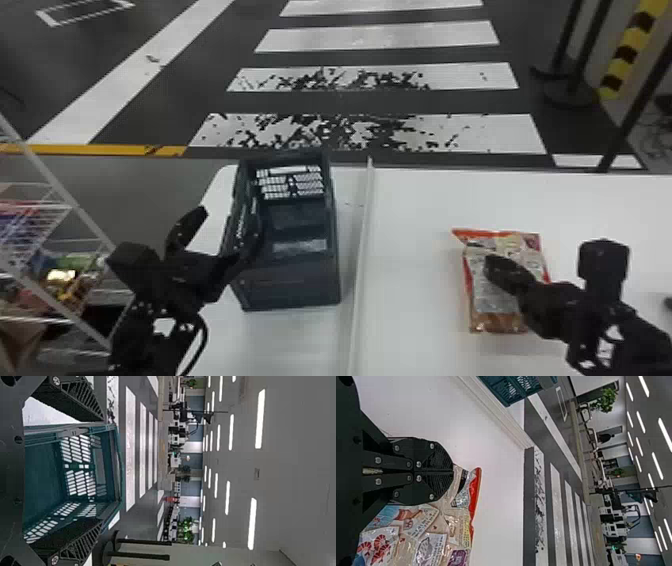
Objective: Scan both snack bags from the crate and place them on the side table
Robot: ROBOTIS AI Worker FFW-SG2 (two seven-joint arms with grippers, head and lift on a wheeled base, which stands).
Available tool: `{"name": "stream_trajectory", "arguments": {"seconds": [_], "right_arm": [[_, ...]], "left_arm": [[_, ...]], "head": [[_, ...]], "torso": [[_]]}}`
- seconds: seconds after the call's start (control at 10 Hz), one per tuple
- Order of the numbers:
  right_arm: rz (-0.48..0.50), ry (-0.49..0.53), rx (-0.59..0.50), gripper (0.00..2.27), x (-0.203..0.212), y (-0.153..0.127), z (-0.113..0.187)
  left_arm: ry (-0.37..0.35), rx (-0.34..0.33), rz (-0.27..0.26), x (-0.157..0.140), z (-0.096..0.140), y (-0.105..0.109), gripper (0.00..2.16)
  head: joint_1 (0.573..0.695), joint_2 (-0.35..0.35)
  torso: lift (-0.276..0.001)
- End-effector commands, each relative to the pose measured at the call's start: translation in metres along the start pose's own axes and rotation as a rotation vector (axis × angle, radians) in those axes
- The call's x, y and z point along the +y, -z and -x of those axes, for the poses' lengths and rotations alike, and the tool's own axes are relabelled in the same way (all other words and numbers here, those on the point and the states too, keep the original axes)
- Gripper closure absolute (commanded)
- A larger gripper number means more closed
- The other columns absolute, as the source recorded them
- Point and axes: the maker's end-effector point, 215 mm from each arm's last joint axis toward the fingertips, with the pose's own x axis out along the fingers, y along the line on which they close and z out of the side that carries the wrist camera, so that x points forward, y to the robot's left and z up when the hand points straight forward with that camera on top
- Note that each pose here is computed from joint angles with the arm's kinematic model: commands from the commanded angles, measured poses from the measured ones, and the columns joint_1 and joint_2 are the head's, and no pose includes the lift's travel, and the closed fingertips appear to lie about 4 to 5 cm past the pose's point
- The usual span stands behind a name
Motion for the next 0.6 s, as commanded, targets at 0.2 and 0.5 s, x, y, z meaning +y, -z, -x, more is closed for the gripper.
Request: {"name": "stream_trajectory", "arguments": {"seconds": [0.2,0.5], "right_arm": [[0.019,0.035,0.011,2.24,-0.018,0.000,0.000],[0.021,0.067,0.006,2.24,-0.036,-0.002,0.006]], "left_arm": [[-0.005,-0.007,0.004,0.002,0.001,0.002,0.10],[-0.004,-0.005,0.003,0.002,0.002,0.003,0.10]], "head": [[0.695,0.148],[0.695,0.132]], "torso": [[-0.098],[-0.098]]}}
